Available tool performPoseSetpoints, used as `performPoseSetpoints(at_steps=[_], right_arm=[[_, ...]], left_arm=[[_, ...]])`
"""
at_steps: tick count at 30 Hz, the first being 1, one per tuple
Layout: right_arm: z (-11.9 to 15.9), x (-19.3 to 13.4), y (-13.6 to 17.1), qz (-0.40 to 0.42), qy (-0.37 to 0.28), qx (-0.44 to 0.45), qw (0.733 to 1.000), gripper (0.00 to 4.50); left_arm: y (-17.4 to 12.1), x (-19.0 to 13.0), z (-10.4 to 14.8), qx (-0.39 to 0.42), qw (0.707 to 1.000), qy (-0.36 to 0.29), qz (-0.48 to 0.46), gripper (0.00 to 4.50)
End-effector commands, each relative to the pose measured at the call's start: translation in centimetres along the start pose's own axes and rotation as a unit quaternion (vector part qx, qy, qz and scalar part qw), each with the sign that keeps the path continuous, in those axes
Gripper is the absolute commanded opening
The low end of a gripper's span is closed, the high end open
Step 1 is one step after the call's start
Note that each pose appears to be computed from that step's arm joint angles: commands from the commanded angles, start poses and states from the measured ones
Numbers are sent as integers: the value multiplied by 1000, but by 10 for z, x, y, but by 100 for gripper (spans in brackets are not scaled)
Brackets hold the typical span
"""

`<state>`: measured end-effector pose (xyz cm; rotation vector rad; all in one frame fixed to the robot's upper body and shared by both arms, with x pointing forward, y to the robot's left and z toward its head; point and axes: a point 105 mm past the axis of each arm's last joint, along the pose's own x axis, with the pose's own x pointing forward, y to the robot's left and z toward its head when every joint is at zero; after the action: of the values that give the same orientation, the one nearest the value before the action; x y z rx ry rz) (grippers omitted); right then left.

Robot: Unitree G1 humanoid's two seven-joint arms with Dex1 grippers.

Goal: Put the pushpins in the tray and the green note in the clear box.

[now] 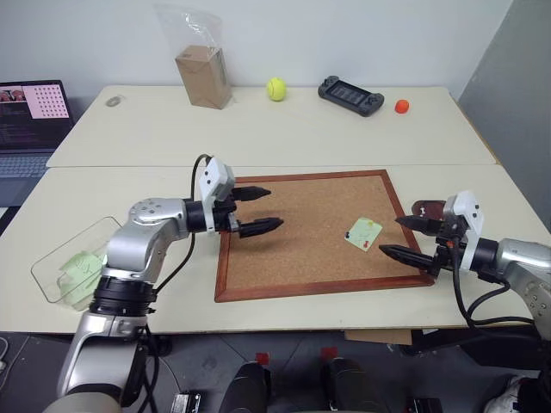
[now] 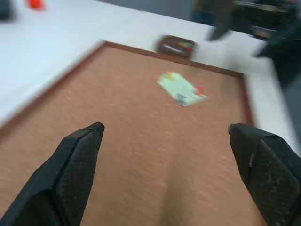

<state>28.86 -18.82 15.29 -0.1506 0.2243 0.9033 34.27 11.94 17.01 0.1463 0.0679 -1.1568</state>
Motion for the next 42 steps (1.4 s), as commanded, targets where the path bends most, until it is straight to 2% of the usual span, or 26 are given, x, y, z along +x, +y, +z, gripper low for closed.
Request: performPoseSetpoints(at_steps=[1, 8, 14, 18, 21, 26, 35, 42], right_arm=[[16, 0, -6, -34, -34, -27, 998, 450], [6, 6, -8, -49, -17, -44, 998, 450], [8, 12, -9, -50, -19, -49, 997, 450], [7, 18, -8, -53, -21, -48, 997, 450], [7, 23, -10, -58, -21, -52, 997, 450], [5, 30, -16, -71, -20, -54, 996, 450], [3, 44, -24, -90, -22, -40, 995, 450], [-3, 54, -32, -103, -23, -24, 994, 450]], left_arm=[[-9, 4, 1, 9, 1000, -30, 6, 407], [-15, 16, -13, -8, 999, -33, 12, 270], [-13, 27, -17, -5, 1000, -25, 17, 137], [-14, 32, -21, -6, 1000, -21, 13, 75], [-15, 36, -26, -7, 1000, -14, 7, 6], [-16, 43, -35, -11, 1000, -5, 4, 3], [-19, 55, -68, -28, 998, 53, 4, 3], [-20, 55, -75, -40, 997, 62, -3, 3]])
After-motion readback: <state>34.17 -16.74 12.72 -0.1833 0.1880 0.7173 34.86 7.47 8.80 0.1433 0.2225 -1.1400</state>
